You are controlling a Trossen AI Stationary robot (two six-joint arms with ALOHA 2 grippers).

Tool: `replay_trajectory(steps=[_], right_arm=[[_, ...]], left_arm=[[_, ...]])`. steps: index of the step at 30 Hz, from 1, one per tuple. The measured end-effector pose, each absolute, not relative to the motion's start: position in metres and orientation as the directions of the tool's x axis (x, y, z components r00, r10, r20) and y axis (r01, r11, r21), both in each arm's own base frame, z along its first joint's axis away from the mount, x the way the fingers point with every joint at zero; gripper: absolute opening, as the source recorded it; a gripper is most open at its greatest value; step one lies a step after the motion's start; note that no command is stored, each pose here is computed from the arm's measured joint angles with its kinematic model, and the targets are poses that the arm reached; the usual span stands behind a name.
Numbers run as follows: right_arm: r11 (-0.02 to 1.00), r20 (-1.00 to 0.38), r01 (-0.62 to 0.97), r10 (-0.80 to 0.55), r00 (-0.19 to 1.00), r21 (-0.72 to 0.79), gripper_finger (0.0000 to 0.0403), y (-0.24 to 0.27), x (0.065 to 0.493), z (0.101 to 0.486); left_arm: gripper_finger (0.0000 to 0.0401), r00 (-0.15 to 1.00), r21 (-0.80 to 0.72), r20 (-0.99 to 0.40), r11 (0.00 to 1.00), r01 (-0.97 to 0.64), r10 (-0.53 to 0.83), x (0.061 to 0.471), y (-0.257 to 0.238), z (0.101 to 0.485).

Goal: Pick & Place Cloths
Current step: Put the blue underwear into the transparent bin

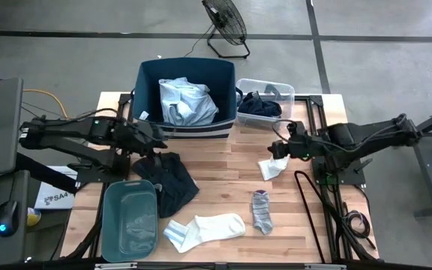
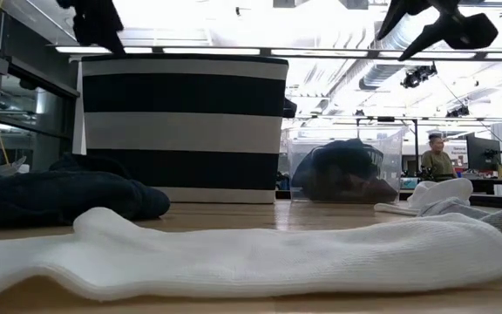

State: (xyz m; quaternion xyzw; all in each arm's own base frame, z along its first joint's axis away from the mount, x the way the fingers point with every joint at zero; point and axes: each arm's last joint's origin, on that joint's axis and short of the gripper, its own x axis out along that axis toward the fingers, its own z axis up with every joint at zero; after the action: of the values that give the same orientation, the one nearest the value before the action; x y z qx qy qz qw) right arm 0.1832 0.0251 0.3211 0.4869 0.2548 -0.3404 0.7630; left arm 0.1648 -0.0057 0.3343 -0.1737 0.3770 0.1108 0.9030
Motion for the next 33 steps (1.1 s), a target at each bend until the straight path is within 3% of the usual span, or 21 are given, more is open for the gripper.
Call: replay_trajectory(steps=[10,21,26,33], right_arm=[[0.426,-0.708,0.722,-0.225,0.669,0.546,0.0207,0.044,0.18,0.322],[0.542,-0.704,0.674,-0.197,0.683,0.502,0.0207,0.054,0.178,0.322],[0.581,-0.704,0.655,-0.188,0.685,0.483,0.0207,0.056,0.177,0.322],[0.6,-0.704,0.648,-0.188,0.685,0.469,0.0207,0.056,0.177,0.322]], left_arm=[[0.0245,0.544,-0.233,-0.838,0.922,-0.308,-0.03,0.196,-0.01,0.307],[0.0249,0.354,-0.208,-0.923,0.968,-0.14,-0.148,0.231,-0.016,0.27],[0.0283,0.269,-0.156,-0.952,0.988,-0.009,-0.148,0.241,-0.025,0.253],[0.0339,0.064,-0.082,-0.994,0.991,0.11,-0.089,0.252,-0.043,0.218]])
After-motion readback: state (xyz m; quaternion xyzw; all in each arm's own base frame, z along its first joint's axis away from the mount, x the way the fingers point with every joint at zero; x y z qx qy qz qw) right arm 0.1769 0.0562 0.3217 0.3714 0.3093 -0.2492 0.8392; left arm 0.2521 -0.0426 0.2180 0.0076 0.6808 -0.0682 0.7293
